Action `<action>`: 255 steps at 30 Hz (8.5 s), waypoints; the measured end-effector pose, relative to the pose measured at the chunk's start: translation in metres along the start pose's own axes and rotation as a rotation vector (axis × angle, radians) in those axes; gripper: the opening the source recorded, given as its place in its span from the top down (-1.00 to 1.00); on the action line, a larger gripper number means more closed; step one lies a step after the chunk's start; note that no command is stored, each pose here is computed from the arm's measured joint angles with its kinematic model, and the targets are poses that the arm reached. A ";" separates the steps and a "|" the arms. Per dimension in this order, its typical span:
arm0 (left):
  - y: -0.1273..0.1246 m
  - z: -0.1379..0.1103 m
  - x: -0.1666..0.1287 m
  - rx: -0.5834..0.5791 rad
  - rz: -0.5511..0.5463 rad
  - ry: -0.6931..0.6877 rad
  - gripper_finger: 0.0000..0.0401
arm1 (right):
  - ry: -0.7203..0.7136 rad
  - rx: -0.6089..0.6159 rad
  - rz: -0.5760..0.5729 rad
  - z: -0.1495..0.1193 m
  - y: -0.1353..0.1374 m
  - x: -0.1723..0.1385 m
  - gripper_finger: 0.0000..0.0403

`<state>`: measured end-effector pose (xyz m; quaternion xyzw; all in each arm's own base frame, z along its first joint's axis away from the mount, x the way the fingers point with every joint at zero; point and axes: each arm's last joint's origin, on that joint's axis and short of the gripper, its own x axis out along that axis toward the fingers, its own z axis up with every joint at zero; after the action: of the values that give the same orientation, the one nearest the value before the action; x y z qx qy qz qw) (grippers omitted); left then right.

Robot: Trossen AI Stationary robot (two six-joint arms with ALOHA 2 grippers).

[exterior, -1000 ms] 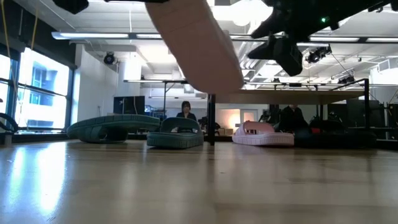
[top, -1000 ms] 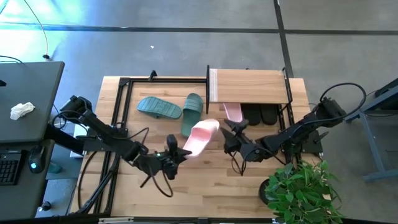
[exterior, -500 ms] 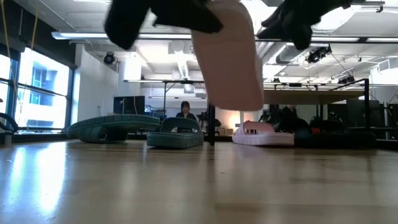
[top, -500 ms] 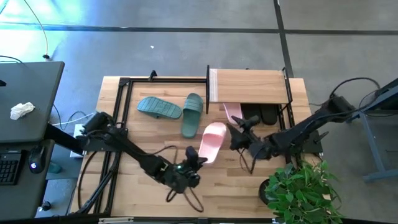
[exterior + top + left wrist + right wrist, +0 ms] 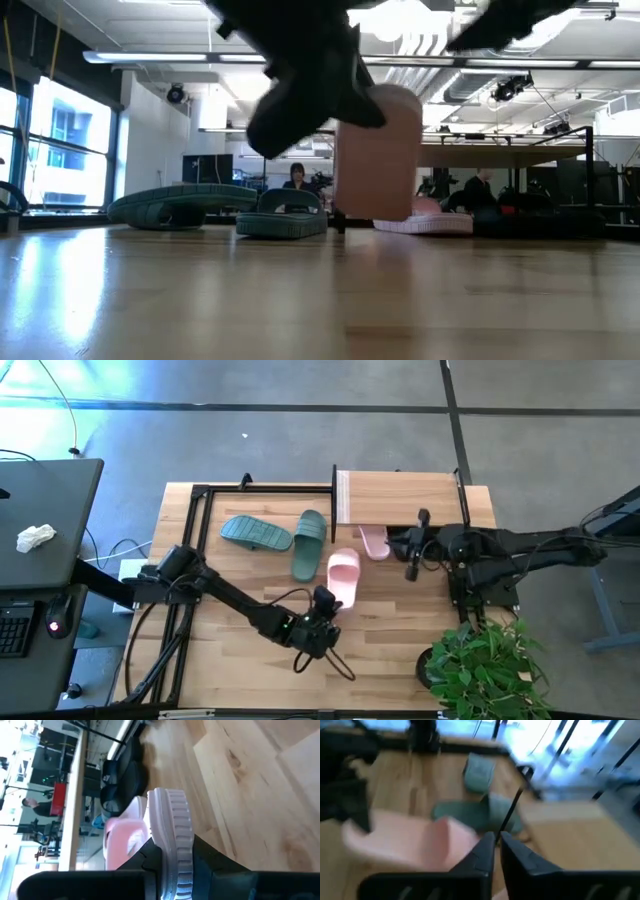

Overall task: Pick and place slides into the shelf
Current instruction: Put the pink slipper under the shelf

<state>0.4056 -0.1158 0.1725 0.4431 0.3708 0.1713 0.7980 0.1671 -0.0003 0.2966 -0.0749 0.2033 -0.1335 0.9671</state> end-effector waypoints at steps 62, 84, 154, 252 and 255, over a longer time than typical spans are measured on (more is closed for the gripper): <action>0.054 -0.029 0.077 0.562 -0.110 0.265 0.79 | 0.222 -0.045 0.072 -0.088 0.029 0.021 1.00; 0.030 -0.038 0.136 0.723 -0.189 0.407 0.79 | 0.248 -0.054 0.091 -0.090 0.030 0.020 1.00; 0.127 -0.040 0.131 -0.247 -0.454 0.513 0.63 | 0.394 -0.132 -0.031 -0.109 0.045 0.062 1.00; 0.036 0.023 0.055 0.055 -0.496 0.412 0.97 | 0.436 -0.141 0.019 -0.113 0.046 0.060 1.00; 0.025 0.005 0.074 0.027 -0.474 0.451 0.98 | 0.435 -0.142 0.020 -0.113 0.046 0.060 1.00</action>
<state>0.4606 -0.0603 0.1626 0.3058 0.6334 0.0699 0.7074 0.1843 0.0162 0.1623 -0.1103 0.4165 -0.1220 0.8941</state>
